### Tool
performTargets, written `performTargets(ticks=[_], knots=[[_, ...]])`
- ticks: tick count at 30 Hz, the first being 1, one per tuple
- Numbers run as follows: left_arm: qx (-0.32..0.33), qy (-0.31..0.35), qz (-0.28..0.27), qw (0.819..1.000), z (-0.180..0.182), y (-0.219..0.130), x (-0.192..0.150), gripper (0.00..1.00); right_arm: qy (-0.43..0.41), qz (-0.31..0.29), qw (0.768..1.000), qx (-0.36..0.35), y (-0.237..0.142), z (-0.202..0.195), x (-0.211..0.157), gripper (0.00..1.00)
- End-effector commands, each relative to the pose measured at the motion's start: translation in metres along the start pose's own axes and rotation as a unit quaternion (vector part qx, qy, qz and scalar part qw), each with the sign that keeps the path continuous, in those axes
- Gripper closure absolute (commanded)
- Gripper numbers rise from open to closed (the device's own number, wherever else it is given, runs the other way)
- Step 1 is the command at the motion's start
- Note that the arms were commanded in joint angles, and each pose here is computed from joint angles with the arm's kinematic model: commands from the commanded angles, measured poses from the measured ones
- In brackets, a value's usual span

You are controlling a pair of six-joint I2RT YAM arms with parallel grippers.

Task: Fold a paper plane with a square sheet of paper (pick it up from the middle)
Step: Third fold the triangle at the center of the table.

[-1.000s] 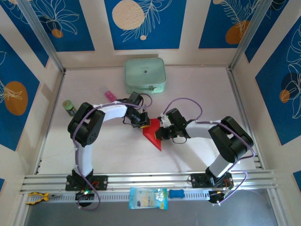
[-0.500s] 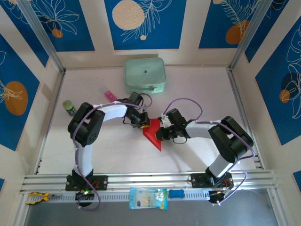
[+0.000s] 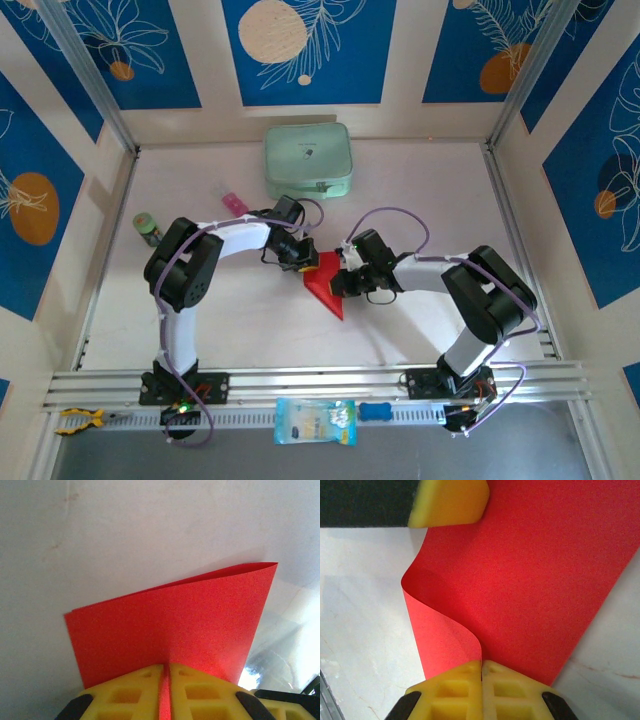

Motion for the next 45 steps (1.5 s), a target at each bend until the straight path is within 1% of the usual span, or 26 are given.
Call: performTargets(ticks=[1, 29, 36, 39, 45], knots=[[0.036, -0.01, 0.014, 0.999, 0.013, 0.008, -0.005, 0.86, -0.002, 0.007, 1.0, -0.003, 0.001, -0.002, 0.002, 0.98], [0.04, -0.009, 0.008, 0.999, 0.012, 0.005, -0.005, 0.86, 0.012, 0.017, 1.0, -0.011, 0.003, -0.004, -0.006, 0.98], [0.031, 0.0, 0.0, 1.0, 0.004, 0.0, -0.002, 0.86, 0.014, 0.016, 1.0, -0.011, 0.004, -0.005, -0.007, 0.99], [0.023, 0.008, -0.013, 1.0, -0.004, -0.008, 0.001, 0.84, 0.016, 0.017, 1.0, -0.01, 0.005, -0.006, -0.008, 0.98], [-0.001, 0.029, -0.038, 0.999, -0.02, -0.03, -0.002, 0.76, 0.017, 0.018, 1.0, -0.008, 0.008, -0.007, -0.009, 0.99]])
Point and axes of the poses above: each hand's point on the last joint's axis, 136 mm out from that joint toward the fingers, its own y axis out along the fingers, its own z axis along the line the jaws close on, x = y × z, the point moved 7 cm from there along -y, back along the fingers, and after that the axes turned 11 degrees about -y, right-handed, at the moved point
